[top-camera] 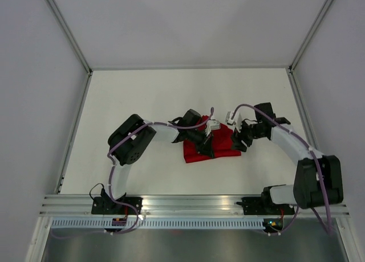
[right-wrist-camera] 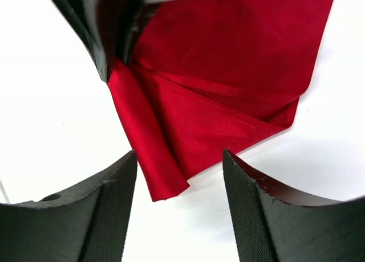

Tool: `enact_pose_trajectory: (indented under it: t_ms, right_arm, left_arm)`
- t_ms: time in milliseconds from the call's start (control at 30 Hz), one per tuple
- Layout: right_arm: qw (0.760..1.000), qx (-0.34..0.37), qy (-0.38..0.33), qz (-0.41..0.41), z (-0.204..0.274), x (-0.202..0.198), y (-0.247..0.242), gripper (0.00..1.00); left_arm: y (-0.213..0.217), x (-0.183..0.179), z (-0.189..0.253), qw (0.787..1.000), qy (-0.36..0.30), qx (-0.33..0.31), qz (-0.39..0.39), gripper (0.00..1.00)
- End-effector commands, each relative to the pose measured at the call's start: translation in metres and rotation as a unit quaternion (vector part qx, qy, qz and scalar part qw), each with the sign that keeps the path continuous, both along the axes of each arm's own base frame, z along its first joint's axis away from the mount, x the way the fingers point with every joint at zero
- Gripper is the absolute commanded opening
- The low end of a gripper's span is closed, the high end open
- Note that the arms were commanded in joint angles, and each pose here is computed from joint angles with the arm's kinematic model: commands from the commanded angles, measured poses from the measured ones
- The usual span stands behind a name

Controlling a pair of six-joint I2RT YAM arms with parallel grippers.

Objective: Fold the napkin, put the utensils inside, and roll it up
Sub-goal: Roll the napkin with the utensil

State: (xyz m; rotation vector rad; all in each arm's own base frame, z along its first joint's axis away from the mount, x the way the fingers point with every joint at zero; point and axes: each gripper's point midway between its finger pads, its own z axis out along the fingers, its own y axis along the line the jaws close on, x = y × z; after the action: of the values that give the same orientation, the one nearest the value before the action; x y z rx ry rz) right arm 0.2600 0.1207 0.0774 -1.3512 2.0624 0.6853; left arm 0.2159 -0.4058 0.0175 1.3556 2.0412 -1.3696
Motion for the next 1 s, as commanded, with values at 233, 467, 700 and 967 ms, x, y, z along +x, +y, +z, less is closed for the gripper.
enact_pose_trajectory:
  t_ms: [233, 467, 700, 967]
  right_arm:
    - [0.976, -0.066, -0.194, 0.073, -0.017, -0.013, 0.047, 0.72]
    - [0.97, -0.091, -0.198, 0.108, -0.038, -0.027, 0.069, 0.72]
    - [0.969, -0.1, -0.182, 0.137, -0.053, -0.043, 0.081, 0.65]
    - [0.97, -0.117, -0.15, 0.151, -0.068, -0.053, 0.08, 0.35]
  left_arm:
    - [0.032, -0.035, -0.053, 0.974, 0.207, 0.089, -0.01, 0.02]
    - [0.029, -0.03, -0.054, 0.968, 0.23, 0.097, -0.004, 0.02]
    - [0.03, -0.026, -0.055, 0.968, 0.229, 0.102, 0.002, 0.02]
    - [0.033, -0.023, -0.053, 0.968, 0.226, 0.105, 0.003, 0.02]
